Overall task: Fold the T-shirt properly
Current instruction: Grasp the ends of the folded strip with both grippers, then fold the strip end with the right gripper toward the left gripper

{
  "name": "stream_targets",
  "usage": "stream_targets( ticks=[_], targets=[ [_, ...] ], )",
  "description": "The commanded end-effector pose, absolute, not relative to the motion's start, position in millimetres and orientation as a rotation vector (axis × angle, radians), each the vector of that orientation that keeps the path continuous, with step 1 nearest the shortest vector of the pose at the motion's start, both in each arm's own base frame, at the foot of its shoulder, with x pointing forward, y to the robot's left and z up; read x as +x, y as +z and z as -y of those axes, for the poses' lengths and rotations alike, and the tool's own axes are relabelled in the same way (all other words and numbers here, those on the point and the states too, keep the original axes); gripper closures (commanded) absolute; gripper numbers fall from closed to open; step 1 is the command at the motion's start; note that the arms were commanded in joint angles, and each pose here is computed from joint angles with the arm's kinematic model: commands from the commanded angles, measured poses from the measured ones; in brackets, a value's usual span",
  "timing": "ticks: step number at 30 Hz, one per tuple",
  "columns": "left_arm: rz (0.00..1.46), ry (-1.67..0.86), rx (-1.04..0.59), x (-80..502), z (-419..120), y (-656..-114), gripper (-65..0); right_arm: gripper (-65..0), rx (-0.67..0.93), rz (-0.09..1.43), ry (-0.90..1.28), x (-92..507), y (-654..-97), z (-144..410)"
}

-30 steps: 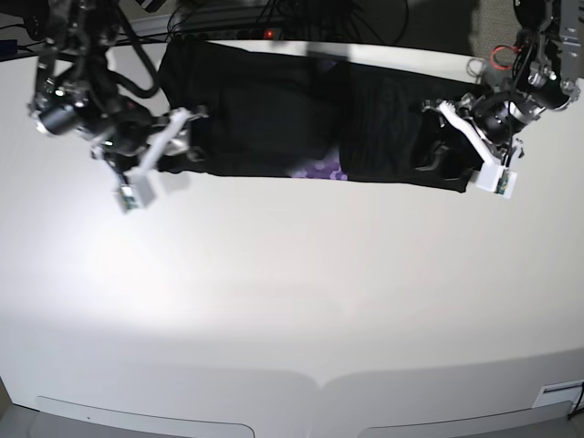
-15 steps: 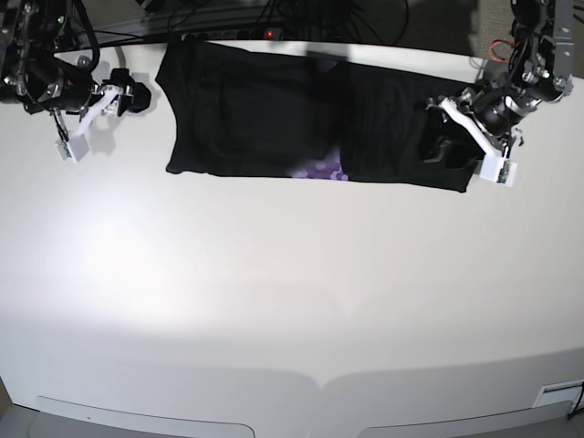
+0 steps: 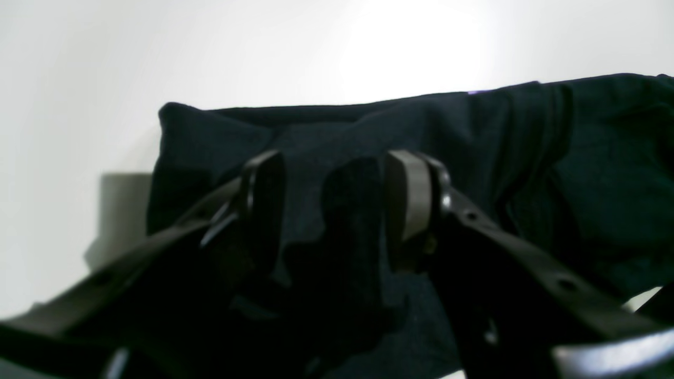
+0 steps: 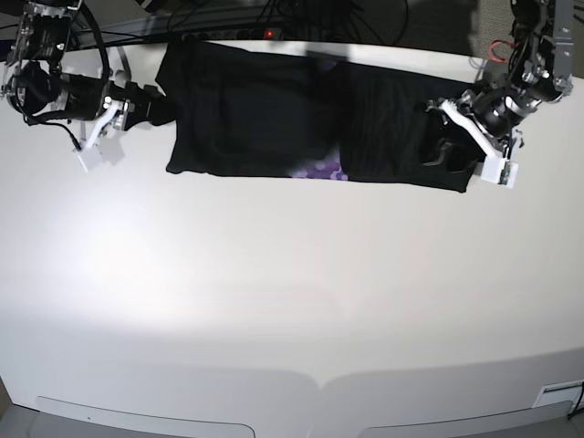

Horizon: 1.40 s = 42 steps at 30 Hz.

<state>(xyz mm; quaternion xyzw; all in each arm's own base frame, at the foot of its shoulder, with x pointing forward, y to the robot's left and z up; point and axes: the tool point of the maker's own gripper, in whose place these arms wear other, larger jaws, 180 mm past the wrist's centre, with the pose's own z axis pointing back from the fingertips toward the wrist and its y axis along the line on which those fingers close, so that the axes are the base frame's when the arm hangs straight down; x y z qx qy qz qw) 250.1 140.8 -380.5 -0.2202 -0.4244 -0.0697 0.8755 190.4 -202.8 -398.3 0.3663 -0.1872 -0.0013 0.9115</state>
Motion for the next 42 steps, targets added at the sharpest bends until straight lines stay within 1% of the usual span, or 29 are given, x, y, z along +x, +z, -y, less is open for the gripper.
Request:
stream_targets(
  ticks=[1,6,12,13,15,20,21,26,30,32,37,40,42],
  targets=[
    [0.932,-0.148,-0.466,256.4,-142.1,-369.2,-29.8,-35.1,0.776,0.417,0.016,196.5,-388.6,201.8],
    [0.932,-0.149,-0.466,256.4,-142.1,-369.2,-29.8,-35.1,0.828,0.404,0.021,194.9,-392.2,180.6],
    [0.930,-0.149,-0.465,256.2,-142.3,-369.5,-29.8,-35.0,0.879,0.327,0.106,186.5,-400.9,145.0],
    [0.927,-0.150,-0.465,255.9,-142.2,-369.9,-29.8,-33.5,0.883,0.319,0.118,185.4,-402.4,140.2],
    [0.927,-0.151,-0.464,255.8,-142.3,-370.0,-29.8,-26.1,0.861,0.319,0.130,186.6,-408.2,135.8],
    [0.918,-0.177,-0.428,255.0,-145.3,-373.6,-29.8,-2.3,0.775,0.368,0.125,197.4,-417.7,143.0],
    [0.915,-0.185,-0.417,254.7,-146.2,-374.8,-29.8,0.0,0.768,0.377,0.121,199.2,-417.6,145.1],
    [0.910,-0.200,-0.397,254.2,-147.9,-376.7,-29.4,0.0,0.715,0.416,0.112,207.1,-409.4,168.5],
    [0.910,-0.199,-0.398,254.1,-147.9,-376.8,-29.4,0.0,0.634,0.488,0.116,220.0,-388.6,201.2],
    [0.908,-0.198,-0.398,253.8,-148.1,-377.7,-29.4,0.0,0.616,0.506,0.134,222.1,-377.1,208.4],
    [0.862,-0.159,-0.391,247.2,-156.8,-398.3,-29.4,0.0,0.719,0.575,0.222,226.0,-339.3,181.8],
    [0.845,-0.109,-0.392,240.9,-166.9,-418.7,-29.4,0.0,0.756,0.618,0.264,228.1,-322.2,155.9],
    [0.822,-0.105,-0.421,232.3,-166.4,-431.9,-29.4,0.0,0.776,0.645,0.302,227.8,-314.4,135.3]
  ],
)
